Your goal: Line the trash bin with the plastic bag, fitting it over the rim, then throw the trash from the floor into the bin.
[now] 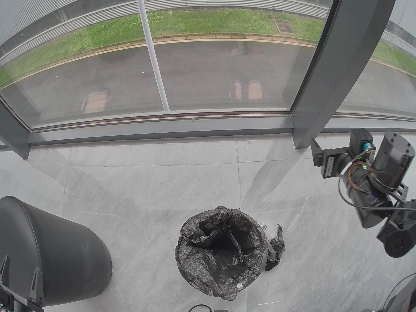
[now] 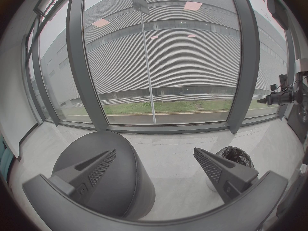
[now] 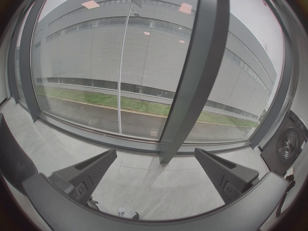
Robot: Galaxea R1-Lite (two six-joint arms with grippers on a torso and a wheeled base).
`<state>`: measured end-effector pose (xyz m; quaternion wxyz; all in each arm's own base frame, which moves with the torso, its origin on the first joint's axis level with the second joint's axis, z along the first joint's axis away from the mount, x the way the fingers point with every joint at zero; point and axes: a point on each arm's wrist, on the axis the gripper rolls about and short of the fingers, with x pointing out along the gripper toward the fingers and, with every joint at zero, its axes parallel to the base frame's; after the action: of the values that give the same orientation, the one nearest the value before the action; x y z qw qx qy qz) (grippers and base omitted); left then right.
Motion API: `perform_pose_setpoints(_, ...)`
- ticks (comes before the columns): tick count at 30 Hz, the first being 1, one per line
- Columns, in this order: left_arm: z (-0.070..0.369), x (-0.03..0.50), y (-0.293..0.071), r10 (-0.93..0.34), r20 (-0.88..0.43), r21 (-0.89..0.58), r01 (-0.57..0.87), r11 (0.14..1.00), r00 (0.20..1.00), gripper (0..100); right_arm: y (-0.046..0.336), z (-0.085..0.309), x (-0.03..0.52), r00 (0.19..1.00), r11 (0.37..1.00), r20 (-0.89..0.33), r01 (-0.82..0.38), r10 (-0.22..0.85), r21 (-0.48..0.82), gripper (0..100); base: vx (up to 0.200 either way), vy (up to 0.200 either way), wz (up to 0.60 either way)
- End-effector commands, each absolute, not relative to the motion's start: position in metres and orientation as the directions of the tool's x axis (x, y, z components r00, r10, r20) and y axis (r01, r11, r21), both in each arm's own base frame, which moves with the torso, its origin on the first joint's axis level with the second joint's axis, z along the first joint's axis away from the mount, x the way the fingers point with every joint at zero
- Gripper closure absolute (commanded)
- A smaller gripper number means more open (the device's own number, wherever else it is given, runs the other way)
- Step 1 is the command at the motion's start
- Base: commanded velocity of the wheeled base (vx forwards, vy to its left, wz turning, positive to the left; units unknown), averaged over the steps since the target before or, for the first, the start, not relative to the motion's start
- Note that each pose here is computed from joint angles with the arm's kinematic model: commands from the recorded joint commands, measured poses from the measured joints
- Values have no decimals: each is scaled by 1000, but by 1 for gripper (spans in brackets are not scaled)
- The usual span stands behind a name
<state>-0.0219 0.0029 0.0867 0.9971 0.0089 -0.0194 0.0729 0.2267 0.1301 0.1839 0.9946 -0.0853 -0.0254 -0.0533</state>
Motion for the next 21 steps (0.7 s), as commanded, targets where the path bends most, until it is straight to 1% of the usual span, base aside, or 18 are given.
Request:
perform_pose_setpoints(1, 81, -23, 3, 115, 47, -4, -115, 993, 992, 0, 157, 153, 263, 996, 970, -6, 82, -86, -230, 0, 0, 0, 0)
perform_pose_setpoints(14, 80, -23, 3, 115, 38, -34, -114, 993, 993, 0, 196, 135, 331, 996, 963, 2, 82, -84, -258, 0, 0, 0, 0)
perform_pose_setpoints(16, 80, -23, 3, 115, 38, -34, -114, 993, 993, 0, 204, 131, 344, 998, 964, -1, 60, -63, -260, 0, 0, 0, 0)
perform_pose_setpoints(21, 80, -23, 3, 115, 37, -40, -113, 993, 993, 0, 210, 129, 359, 998, 959, -32, 47, -59, -280, 0, 0, 0, 0)
